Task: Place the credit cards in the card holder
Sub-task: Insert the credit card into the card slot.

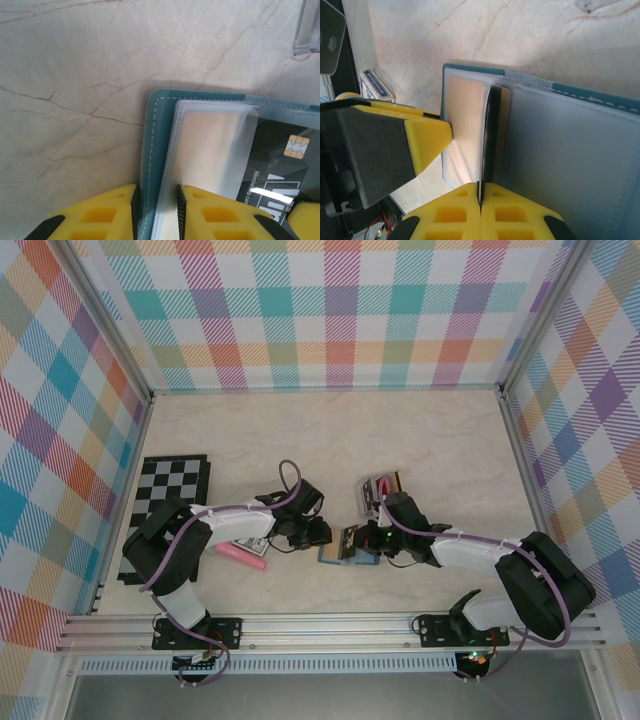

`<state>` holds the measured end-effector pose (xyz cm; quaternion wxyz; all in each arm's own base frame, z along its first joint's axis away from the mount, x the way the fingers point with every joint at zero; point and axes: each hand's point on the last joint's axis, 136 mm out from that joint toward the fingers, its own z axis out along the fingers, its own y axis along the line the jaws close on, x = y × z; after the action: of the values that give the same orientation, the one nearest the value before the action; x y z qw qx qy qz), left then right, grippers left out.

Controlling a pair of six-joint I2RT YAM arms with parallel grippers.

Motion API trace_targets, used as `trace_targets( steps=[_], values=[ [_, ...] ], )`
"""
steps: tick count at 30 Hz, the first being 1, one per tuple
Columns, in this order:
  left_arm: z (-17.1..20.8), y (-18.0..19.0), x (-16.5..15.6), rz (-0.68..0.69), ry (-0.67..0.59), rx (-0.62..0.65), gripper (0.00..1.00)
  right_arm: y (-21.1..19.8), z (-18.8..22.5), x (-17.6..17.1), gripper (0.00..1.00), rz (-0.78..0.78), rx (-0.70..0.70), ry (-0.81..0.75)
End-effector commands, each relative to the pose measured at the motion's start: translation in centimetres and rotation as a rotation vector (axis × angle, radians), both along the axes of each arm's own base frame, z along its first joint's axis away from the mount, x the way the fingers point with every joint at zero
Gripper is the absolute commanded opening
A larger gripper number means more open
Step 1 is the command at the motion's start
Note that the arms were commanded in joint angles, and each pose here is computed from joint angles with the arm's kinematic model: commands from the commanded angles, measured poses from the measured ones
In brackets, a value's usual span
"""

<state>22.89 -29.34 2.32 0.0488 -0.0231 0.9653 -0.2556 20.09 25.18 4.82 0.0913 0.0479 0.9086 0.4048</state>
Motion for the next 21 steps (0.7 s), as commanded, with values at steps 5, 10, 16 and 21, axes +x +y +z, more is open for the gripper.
trace_targets(
  steps=[5,10,16,21],
  values=[
    [-1.3,0.3,-1.0,-0.003,0.024,0.035,0.26,0.6,-0.8,-2.5,0.04,0.129,0.027,0.07],
    [-1.2,0.2,-1.1,-0.008,0.026,0.026,0.28,0.8,-1.7,-1.6,0.06,0.085,0.008,0.089],
    [-1.3,0.6,-1.5,-0.009,0.027,0.031,0.3,-0.3,-2.0,-0.1,0.06,-0.017,-0.059,0.061],
    [-1.4,0.7,-1.6,-0.012,0.03,0.033,0.28,-1.6,-1.7,0.2,0.05,-0.068,-0.096,0.039]
  ],
)
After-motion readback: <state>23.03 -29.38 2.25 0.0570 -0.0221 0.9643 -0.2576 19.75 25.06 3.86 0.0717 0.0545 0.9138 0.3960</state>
